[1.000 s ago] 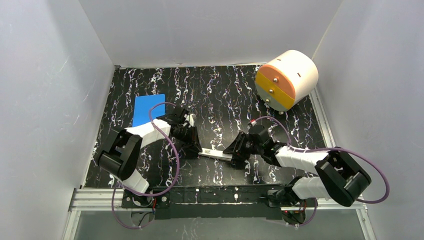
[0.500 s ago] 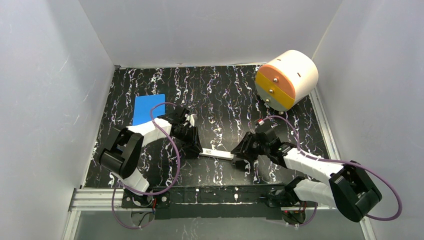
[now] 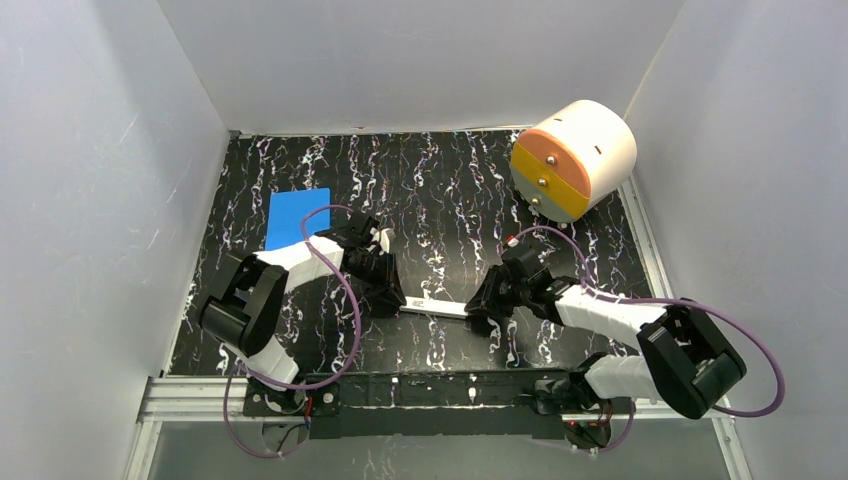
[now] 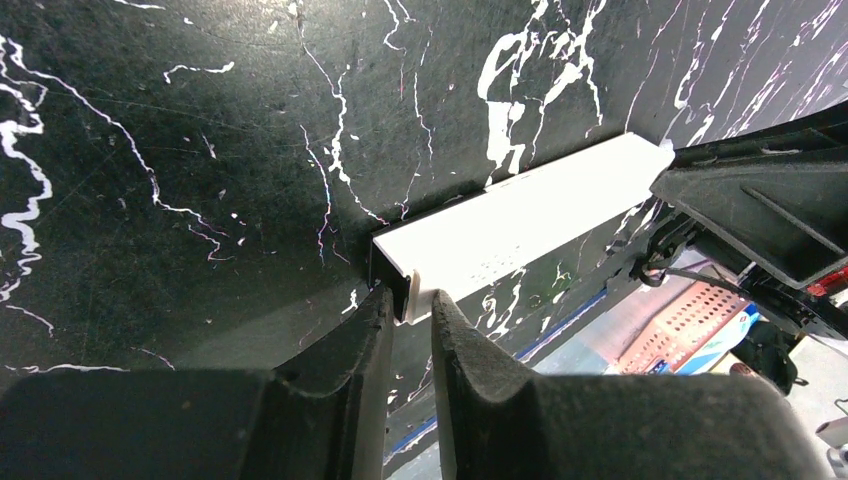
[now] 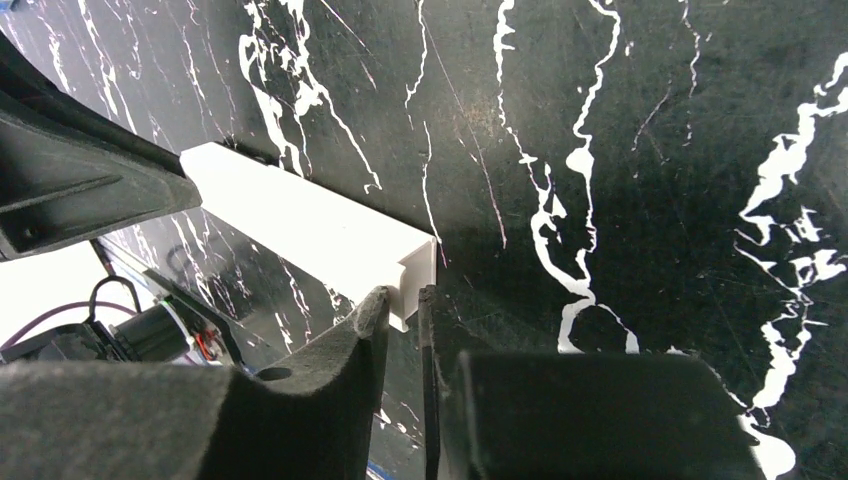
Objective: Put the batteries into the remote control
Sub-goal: Load the battery cover into the remote control.
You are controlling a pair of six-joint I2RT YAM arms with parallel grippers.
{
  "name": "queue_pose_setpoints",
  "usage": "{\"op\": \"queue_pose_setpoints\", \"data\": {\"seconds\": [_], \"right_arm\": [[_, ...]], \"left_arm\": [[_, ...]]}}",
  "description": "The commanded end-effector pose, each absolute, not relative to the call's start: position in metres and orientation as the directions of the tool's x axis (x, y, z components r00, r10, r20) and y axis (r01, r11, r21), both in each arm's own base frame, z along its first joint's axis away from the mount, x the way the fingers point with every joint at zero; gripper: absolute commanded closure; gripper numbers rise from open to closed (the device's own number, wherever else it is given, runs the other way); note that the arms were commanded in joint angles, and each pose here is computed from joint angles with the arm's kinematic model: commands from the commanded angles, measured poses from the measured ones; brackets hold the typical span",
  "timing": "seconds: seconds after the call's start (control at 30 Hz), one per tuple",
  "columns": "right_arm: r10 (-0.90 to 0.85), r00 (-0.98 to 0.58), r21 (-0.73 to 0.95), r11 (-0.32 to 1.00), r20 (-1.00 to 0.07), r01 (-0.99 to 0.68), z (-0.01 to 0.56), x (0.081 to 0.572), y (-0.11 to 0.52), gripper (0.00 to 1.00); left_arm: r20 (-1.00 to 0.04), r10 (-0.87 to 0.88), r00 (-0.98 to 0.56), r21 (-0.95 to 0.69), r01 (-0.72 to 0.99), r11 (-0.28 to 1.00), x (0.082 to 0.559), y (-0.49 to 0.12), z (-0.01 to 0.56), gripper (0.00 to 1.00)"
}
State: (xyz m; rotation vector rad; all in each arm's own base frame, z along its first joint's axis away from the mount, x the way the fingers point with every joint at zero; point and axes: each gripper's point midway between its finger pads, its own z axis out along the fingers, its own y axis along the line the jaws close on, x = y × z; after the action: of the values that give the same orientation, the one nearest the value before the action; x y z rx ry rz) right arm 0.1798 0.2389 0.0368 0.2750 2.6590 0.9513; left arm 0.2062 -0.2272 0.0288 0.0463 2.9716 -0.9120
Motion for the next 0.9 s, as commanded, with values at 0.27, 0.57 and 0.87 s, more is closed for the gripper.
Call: {"op": "queue_pose_setpoints", "data": {"seconds": [0.27, 0.57, 0.87], "right_arm": [[0.229, -0.943, 0.578, 0.815, -0.241, 0.050, 0.027, 0.175, 0.225, 0.85], [0.234, -0.955, 0.612, 0.787, -0.182, 0.076, 0.023, 0.171, 0.242, 0.99], [0.233, -0.960, 0.639, 0.765, -0.156, 0.082, 0.021, 0.167, 0.266, 0.99]], "left_arm": [[0.053, 0.039, -0.998, -0.347, 0.018, 0.938, 0.176, -0.187, -0.021, 0.90], [0.054, -0.009, -0.999, -0.400, -0.030, 0.916, 0.175, -0.197, -0.022, 0.99], [0.081, -0.047, -0.996, -0.496, -0.081, 0.865, 0.174, -0.215, -0.021, 1.00]]}}
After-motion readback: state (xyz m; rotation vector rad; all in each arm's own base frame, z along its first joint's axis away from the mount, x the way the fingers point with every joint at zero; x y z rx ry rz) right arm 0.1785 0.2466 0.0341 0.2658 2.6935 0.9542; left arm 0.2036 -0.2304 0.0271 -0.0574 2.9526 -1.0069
